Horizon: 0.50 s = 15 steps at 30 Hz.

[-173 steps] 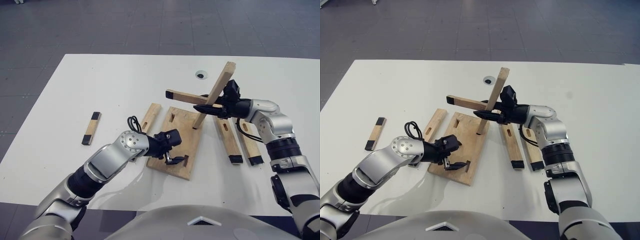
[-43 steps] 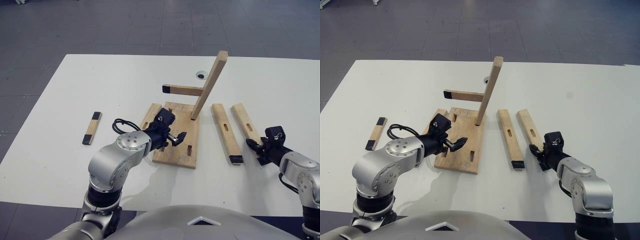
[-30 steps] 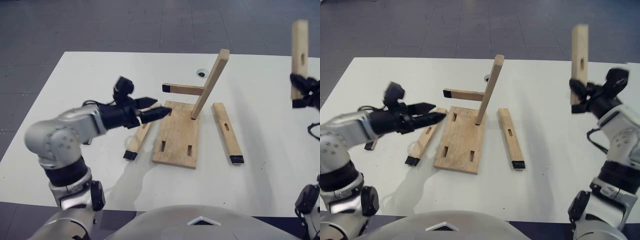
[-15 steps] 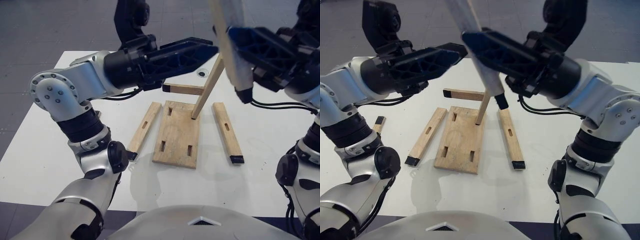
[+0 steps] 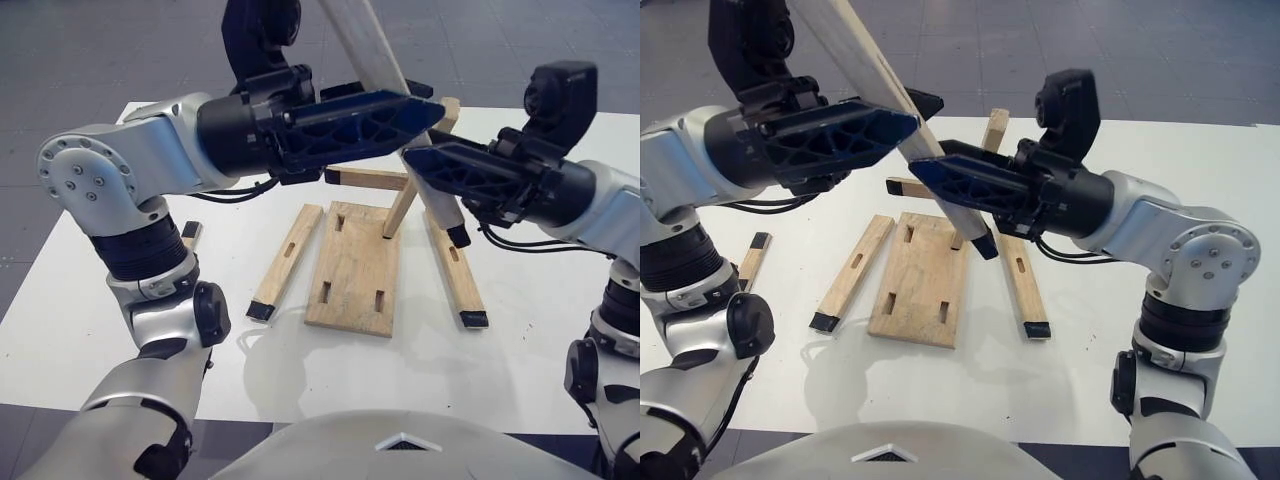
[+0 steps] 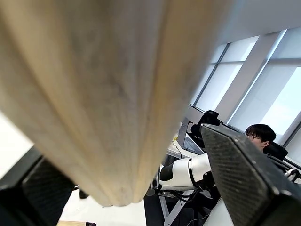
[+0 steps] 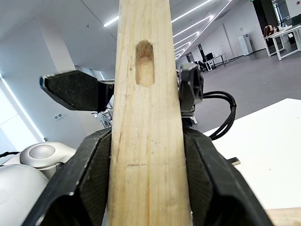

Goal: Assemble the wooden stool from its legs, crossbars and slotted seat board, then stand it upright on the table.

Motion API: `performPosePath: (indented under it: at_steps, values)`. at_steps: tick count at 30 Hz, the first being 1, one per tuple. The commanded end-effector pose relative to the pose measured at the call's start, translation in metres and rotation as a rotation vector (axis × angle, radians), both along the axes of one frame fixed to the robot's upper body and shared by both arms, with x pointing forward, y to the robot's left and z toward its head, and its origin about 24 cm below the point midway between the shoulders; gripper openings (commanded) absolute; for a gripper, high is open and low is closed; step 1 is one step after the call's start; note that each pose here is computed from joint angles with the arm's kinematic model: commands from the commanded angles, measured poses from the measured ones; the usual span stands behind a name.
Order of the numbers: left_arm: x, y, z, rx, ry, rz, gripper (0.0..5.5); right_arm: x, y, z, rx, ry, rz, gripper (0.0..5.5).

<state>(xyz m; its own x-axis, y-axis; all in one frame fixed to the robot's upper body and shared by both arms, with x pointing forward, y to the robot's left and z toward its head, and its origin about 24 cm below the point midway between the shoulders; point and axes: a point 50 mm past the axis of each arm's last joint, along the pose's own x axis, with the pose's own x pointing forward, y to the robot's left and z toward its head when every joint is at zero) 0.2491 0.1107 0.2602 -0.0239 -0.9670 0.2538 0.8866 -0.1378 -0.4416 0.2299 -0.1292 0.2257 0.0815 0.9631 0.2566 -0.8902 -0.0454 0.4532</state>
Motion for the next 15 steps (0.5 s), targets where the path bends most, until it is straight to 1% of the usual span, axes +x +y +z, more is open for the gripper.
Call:
performPosePath:
  at_steps: [1, 7, 15]
  values:
    - [-0.001, -0.002, -0.006, 0.023, 0.023, 0.017, 4.18, -0.005, 0.004, -0.011, -0.067, 0.006, 0.035, 2.02]
    - [-0.002, 0.002, -0.010, 0.048, 0.032, 0.028, 4.18, -0.006, 0.002, -0.016, -0.095, 0.004, 0.049, 2.02]
    - [-0.001, 0.006, -0.021, 0.115, 0.070, 0.047, 3.03, -0.005, 0.001, -0.018, -0.105, -0.004, 0.047, 2.02]
